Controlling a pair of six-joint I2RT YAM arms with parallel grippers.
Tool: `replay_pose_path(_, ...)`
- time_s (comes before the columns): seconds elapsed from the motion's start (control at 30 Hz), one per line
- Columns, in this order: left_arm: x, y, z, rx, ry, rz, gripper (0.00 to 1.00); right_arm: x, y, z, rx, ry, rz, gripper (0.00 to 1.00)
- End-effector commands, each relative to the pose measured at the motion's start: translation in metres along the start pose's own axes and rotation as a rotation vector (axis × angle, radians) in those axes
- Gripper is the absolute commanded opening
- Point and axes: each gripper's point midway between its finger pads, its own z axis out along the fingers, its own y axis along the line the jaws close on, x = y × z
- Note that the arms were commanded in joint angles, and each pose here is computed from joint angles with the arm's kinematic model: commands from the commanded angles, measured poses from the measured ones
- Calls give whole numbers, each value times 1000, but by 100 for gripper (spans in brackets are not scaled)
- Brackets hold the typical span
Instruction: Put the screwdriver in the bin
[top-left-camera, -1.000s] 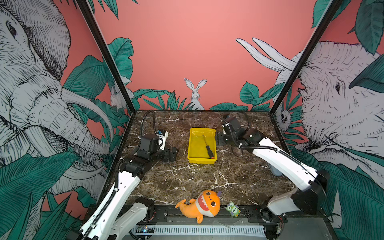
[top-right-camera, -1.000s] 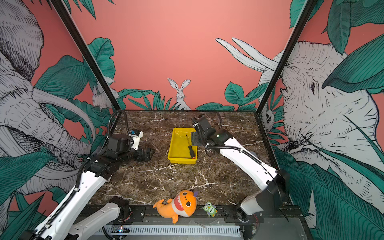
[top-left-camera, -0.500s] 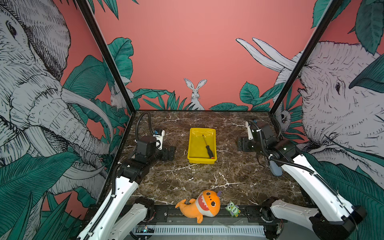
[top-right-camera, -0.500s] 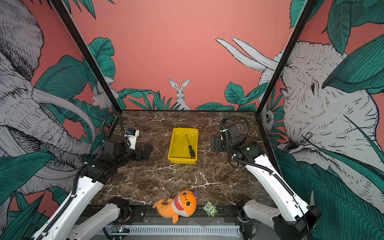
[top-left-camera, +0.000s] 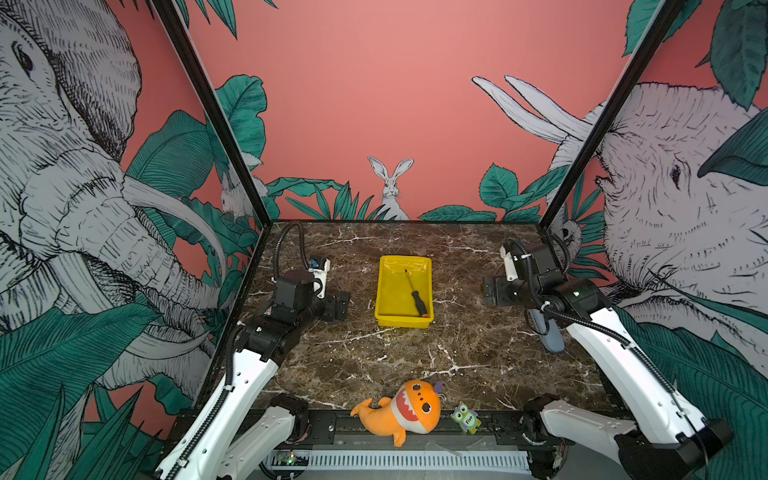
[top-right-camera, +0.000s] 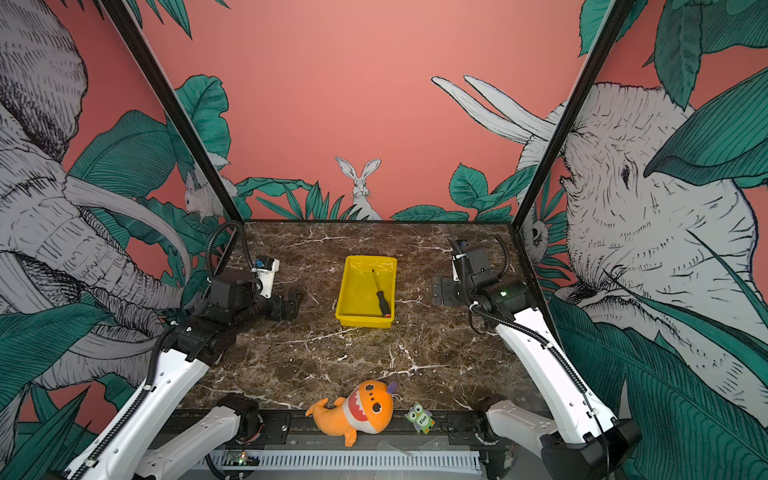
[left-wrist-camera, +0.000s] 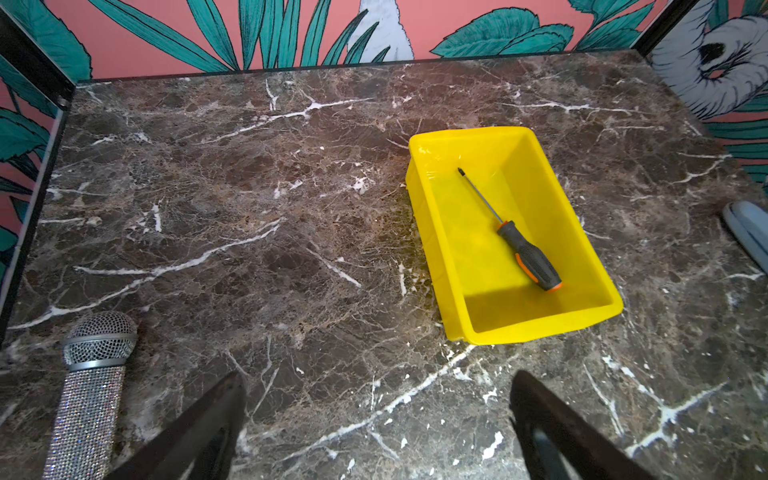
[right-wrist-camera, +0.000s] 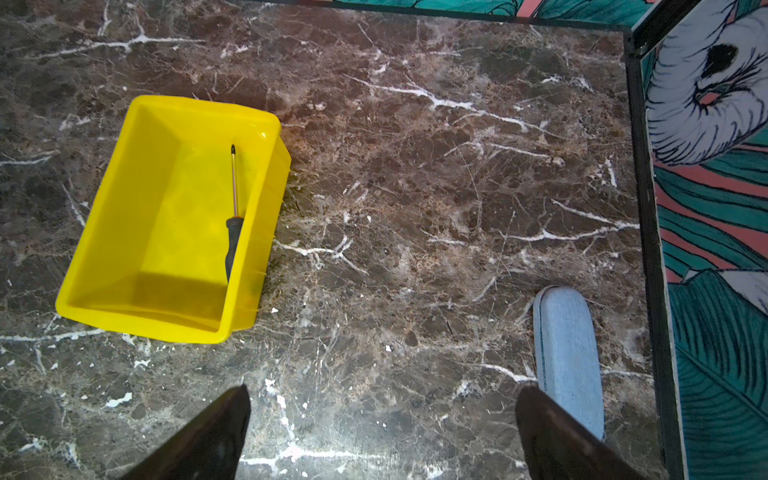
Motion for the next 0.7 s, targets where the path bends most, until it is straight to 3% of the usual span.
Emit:
replay_pose_path(0.0, -12, 2, 3, -17, -49, 84, 100, 5, -4, -2, -9, -47, 12, 99)
replay_pose_path(0.23, -16, 11, 19, -64, -45, 172, 100, 23, -31, 3, 110, -64, 70, 99)
replay_pose_path(0.47, -1, 23, 49, -71, 43, 85, 100, 51, -70, 1, 330, 6, 119, 99)
replay_pose_path(0.67, 0, 46, 57, -192, -40, 72, 100, 55, -93, 5, 465, -54, 103, 99)
